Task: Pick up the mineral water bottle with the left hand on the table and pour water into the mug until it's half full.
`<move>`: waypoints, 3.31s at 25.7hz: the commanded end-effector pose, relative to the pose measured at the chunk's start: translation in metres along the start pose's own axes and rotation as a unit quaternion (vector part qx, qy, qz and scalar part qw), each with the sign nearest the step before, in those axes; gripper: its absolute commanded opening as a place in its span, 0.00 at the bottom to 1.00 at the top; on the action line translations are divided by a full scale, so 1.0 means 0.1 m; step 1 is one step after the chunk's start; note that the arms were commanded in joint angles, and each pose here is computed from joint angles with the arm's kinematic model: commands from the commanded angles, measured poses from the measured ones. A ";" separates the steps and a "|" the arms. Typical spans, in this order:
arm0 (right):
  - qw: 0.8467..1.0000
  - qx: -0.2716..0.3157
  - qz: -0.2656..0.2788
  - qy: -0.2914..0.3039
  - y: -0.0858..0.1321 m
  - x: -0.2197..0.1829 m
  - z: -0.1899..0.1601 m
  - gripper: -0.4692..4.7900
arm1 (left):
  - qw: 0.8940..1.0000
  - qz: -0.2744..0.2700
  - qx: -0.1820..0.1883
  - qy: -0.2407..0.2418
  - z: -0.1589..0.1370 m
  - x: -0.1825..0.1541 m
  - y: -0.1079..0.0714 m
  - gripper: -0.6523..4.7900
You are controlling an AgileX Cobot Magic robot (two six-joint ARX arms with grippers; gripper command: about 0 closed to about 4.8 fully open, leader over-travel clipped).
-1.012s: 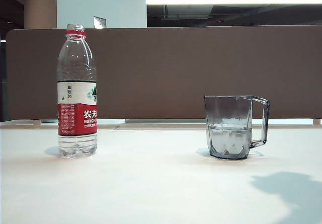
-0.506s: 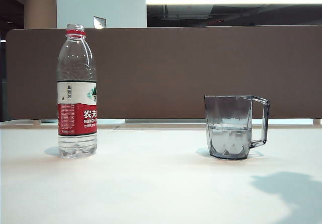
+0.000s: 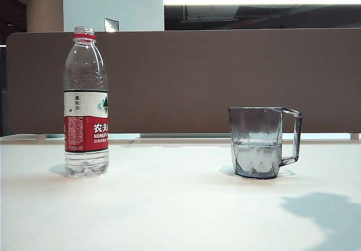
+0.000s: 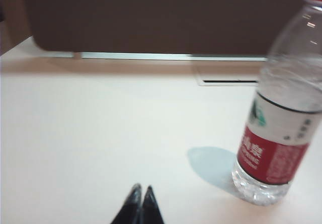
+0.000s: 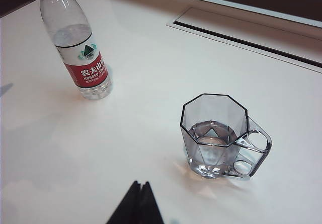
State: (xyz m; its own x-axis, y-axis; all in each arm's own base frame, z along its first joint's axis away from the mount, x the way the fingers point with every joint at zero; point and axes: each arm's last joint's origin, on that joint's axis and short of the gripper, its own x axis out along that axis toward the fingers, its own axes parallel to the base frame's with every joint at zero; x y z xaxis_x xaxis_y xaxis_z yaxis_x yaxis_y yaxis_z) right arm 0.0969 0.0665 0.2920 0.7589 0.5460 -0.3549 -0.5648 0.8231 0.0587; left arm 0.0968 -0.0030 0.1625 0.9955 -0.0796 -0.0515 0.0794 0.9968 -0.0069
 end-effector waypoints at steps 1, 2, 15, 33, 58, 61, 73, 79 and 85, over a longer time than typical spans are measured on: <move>1.000 -0.001 0.001 -0.010 0.00 -0.01 0.03 0.07 | 1.000 -0.009 0.016 -0.010 0.03 0.00 -0.02 0.11; 1.000 -0.001 0.001 -0.010 0.00 -0.01 0.03 0.07 | 1.000 -0.009 0.016 -0.010 0.03 0.00 -0.02 0.11; 1.000 -0.001 0.001 -0.010 0.00 -0.01 0.03 0.07 | 1.000 -0.008 0.025 -0.009 0.03 0.00 -0.02 0.11; 0.995 0.005 -0.050 -0.080 -0.08 -0.02 -0.10 0.07 | 1.000 -0.008 0.029 -0.010 0.03 0.00 -0.02 0.11; 0.923 -0.019 -0.303 -0.237 -0.61 0.02 -1.14 0.07 | 0.999 -0.008 0.029 -0.011 0.03 0.00 -0.02 0.11; 0.922 -0.019 -0.303 -0.239 -0.61 0.03 -1.15 0.07 | 0.999 -0.008 0.029 -0.011 0.04 0.00 -0.02 0.11; 0.927 -0.010 -0.307 -0.214 -0.62 0.05 -1.20 0.07 | 0.999 -0.008 0.029 -0.011 0.04 0.00 -0.02 0.11; 0.927 0.023 -0.300 -0.224 -0.62 0.05 -1.20 0.07 | 0.999 -0.008 0.029 -0.011 0.04 0.00 -0.02 0.11; 0.926 0.030 -0.297 -0.229 -0.62 0.05 -1.20 0.07 | 0.999 -0.008 0.029 -0.011 0.04 0.00 -0.02 0.11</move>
State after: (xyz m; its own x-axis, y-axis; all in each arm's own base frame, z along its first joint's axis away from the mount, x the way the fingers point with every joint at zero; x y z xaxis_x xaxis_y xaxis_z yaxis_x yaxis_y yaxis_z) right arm 0.0970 -0.0002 0.1725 0.9976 -0.0065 0.0692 0.0042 0.9994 0.0334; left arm 0.0967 -0.0044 0.1624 0.9942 -0.0944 -0.0519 0.0970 0.9941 0.0484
